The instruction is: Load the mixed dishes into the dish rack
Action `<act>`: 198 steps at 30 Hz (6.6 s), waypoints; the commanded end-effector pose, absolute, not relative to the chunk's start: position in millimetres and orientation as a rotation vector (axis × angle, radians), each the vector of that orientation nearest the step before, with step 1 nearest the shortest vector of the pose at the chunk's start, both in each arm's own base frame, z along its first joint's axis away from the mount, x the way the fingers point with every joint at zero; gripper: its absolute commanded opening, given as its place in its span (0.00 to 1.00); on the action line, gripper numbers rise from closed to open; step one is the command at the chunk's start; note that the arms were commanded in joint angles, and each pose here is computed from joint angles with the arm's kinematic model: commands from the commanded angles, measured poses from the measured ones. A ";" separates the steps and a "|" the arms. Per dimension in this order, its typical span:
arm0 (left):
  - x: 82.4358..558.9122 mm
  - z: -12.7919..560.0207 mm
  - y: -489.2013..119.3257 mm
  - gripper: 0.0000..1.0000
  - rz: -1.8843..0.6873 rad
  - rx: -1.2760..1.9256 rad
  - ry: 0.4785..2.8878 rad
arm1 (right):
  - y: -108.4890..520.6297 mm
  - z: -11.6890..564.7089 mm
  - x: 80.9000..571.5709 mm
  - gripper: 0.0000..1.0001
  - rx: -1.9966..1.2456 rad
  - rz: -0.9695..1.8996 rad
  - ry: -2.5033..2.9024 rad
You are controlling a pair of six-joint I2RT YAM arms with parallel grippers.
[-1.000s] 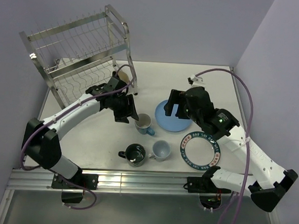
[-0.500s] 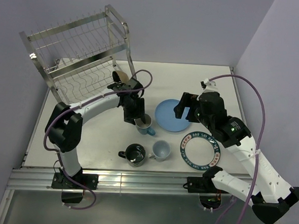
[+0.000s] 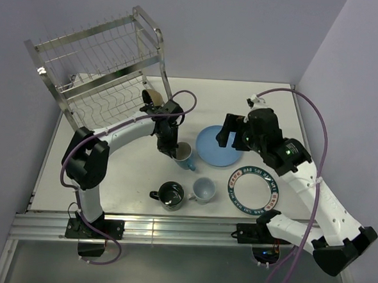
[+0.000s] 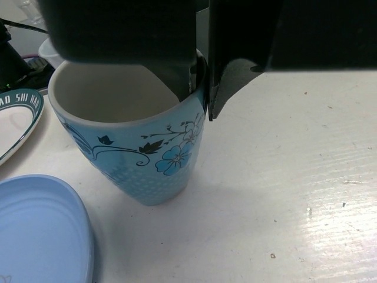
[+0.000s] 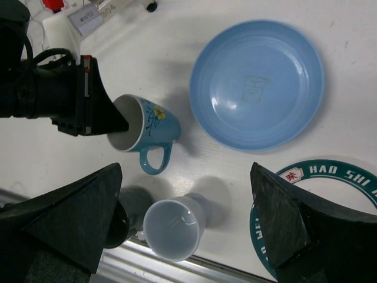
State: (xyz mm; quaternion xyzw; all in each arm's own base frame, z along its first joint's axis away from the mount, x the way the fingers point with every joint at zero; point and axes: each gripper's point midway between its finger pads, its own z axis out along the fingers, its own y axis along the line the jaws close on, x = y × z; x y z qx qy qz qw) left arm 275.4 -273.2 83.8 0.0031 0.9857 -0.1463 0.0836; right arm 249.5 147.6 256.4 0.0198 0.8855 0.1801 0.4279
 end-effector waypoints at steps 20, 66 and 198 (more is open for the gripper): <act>294.7 369.8 -269.9 0.00 -1.231 0.166 1.868 | 245.6 360.0 232.1 0.82 0.063 1.949 2.094; 244.3 434.1 -250.1 0.00 -1.374 0.145 1.654 | 286.2 405.2 195.5 0.59 0.062 2.353 1.864; 104.4 446.9 -69.0 0.99 -0.893 -0.385 1.722 | 542.9 164.6 475.2 0.00 -0.526 0.524 1.786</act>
